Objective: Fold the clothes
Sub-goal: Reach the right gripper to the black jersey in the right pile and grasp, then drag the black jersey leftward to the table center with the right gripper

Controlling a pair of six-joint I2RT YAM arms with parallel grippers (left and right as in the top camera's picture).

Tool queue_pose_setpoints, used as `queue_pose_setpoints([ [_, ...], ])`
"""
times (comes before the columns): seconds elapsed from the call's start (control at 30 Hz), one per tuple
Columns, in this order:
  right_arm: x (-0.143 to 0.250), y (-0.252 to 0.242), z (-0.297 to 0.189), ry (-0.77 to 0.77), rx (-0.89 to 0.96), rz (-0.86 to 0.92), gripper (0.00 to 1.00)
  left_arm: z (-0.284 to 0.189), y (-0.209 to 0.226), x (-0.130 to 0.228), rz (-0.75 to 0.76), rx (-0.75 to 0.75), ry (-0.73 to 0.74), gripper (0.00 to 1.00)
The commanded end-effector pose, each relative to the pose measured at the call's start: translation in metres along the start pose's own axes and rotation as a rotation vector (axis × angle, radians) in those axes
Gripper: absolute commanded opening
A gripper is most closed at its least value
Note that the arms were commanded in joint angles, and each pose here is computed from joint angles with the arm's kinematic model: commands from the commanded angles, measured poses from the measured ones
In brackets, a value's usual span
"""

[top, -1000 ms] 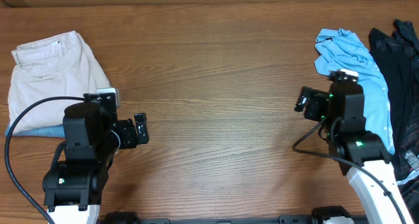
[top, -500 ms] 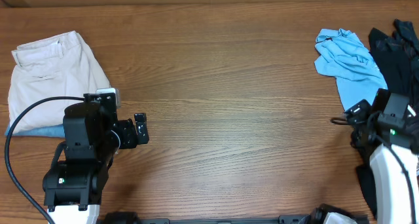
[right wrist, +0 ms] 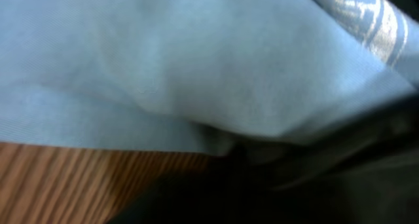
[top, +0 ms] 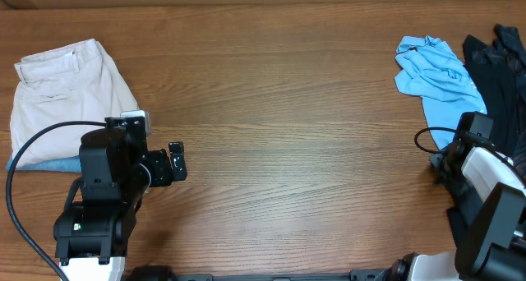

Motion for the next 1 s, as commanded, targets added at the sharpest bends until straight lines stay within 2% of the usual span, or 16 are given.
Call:
queue_pose_setpoints([
  [0.0,-0.002,-0.001,0.0,-0.01,0.001,0.01,0.04,-0.006,0.0,-0.01,-0.015,-0.002,-0.032,1.0],
  [0.2,-0.014,0.015,-0.036,0.002,-0.111,0.009,0.04,-0.006,0.0,-0.013,-0.014,-0.002,-0.041,1.0],
  [0.33,-0.017,0.051,-0.093,0.073,-0.403,-0.128,0.04,-0.004,0.001,-0.014,-0.014,-0.002,-0.045,1.0],
  [0.4,-0.017,0.068,-0.134,0.059,-0.551,-0.221,0.04,-0.003,0.002,-0.015,-0.014,-0.011,-0.045,1.0],
  [0.5,0.005,0.097,-0.198,0.023,-0.773,-0.405,0.05,-0.001,0.002,-0.017,-0.014,-0.012,-0.049,1.0],
  [0.6,0.058,0.129,-0.244,0.046,-0.955,-0.605,0.06,0.0,0.002,-0.018,-0.013,-0.012,-0.05,1.0],
  [0.63,0.094,0.146,-0.266,0.088,-1.073,-0.719,0.06,0.001,0.002,-0.018,-0.014,-0.012,-0.047,1.0],
  [0.67,0.109,0.154,-0.276,0.095,-1.118,-0.769,0.06,0.001,0.002,-0.018,-0.014,-0.012,-0.047,1.0],
  [0.83,0.201,0.192,-0.313,0.065,-1.287,-1.01,0.1,0.001,0.002,-0.018,-0.014,-0.009,-0.046,1.0],
  [0.97,0.255,0.215,-0.318,0.042,-1.35,-1.104,0.13,0.001,0.002,-0.018,-0.014,-0.009,-0.046,1.0],
])
Point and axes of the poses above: each gripper's point midway between its finger pads, its own z axis out along the fingers, its own y axis along the line the jaws close on, x = y × z, the point moved 3 cm from there along -z, back along the fingers, and after that the axes turned 7 degrees about z, right-handed, at the moved point
